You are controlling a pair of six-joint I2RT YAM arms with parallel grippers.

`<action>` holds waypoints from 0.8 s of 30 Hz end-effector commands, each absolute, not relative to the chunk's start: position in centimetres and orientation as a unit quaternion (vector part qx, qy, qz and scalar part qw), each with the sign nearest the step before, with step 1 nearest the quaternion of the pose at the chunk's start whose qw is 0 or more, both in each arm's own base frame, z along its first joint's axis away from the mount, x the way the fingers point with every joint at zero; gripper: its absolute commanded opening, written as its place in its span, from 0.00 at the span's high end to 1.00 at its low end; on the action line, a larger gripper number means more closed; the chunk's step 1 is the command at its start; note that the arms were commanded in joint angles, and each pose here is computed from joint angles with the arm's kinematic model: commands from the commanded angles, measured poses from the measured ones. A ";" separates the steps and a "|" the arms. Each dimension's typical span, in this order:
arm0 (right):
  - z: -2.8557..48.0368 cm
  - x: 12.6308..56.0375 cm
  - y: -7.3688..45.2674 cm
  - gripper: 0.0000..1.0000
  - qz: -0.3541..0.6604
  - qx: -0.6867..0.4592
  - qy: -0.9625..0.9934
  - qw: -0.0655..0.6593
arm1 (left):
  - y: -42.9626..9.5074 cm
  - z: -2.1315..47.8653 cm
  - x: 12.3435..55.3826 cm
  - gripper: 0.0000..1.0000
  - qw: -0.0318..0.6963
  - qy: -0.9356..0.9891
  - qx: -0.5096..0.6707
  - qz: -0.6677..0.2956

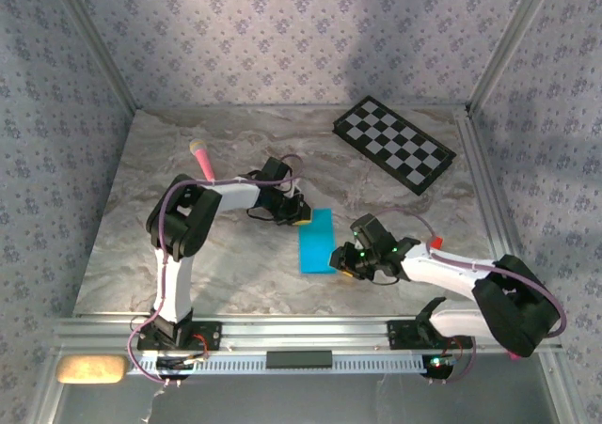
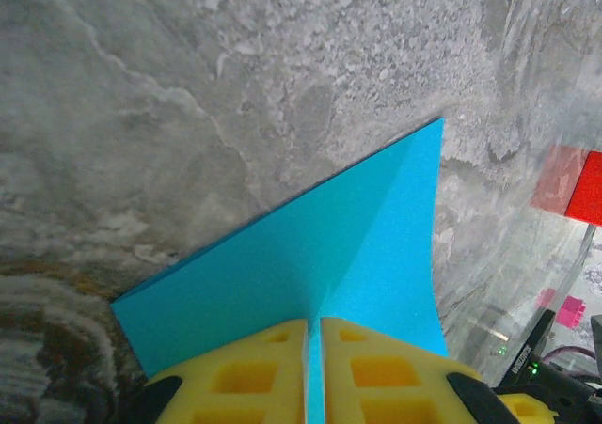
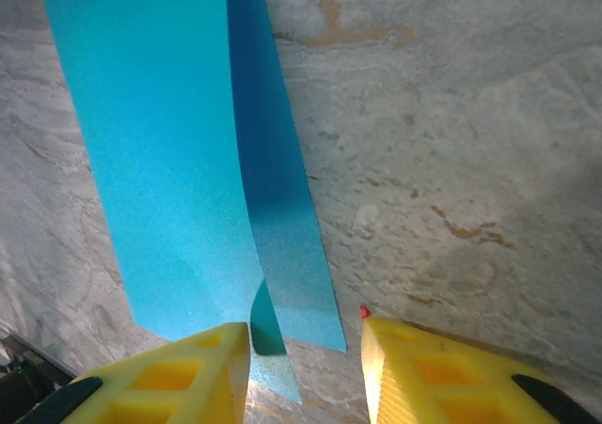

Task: Fold a paper plane with a square sheet of paper (pick it up from the middle)
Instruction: Fold the triangle a second time at the center of the table.

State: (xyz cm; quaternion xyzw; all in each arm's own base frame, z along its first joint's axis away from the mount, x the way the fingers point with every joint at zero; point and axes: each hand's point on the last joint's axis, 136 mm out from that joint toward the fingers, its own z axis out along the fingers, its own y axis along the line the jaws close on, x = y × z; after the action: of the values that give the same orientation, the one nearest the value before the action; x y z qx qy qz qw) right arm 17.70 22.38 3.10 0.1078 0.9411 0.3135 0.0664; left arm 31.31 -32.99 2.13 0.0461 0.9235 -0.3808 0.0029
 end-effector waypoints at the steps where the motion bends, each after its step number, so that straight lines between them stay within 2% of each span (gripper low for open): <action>1: 3.8 17.9 23.7 0.63 0.346 0.104 0.930 0.066 | -31.5 0.3 30.5 0.86 -0.011 0.934 0.043 -0.354; 10: 5.5 20.6 25.0 0.63 0.398 0.094 0.909 0.081 | -31.8 0.7 30.9 0.86 -0.006 0.932 0.054 -0.357; 15: 4.7 20.7 24.8 0.63 0.390 0.100 0.913 0.067 | -31.9 0.7 31.1 0.86 -0.007 0.933 0.056 -0.356; 24: 4.6 21.6 25.5 0.68 0.410 0.096 0.904 0.072 | -32.1 0.8 31.1 0.86 -0.007 0.930 0.065 -0.361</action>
State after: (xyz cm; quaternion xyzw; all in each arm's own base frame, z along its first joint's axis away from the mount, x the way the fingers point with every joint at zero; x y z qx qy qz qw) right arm 20.86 24.66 3.68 0.1097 0.9128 0.3882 0.0644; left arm 31.27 -32.94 2.20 0.0632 0.9216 -0.3829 0.0065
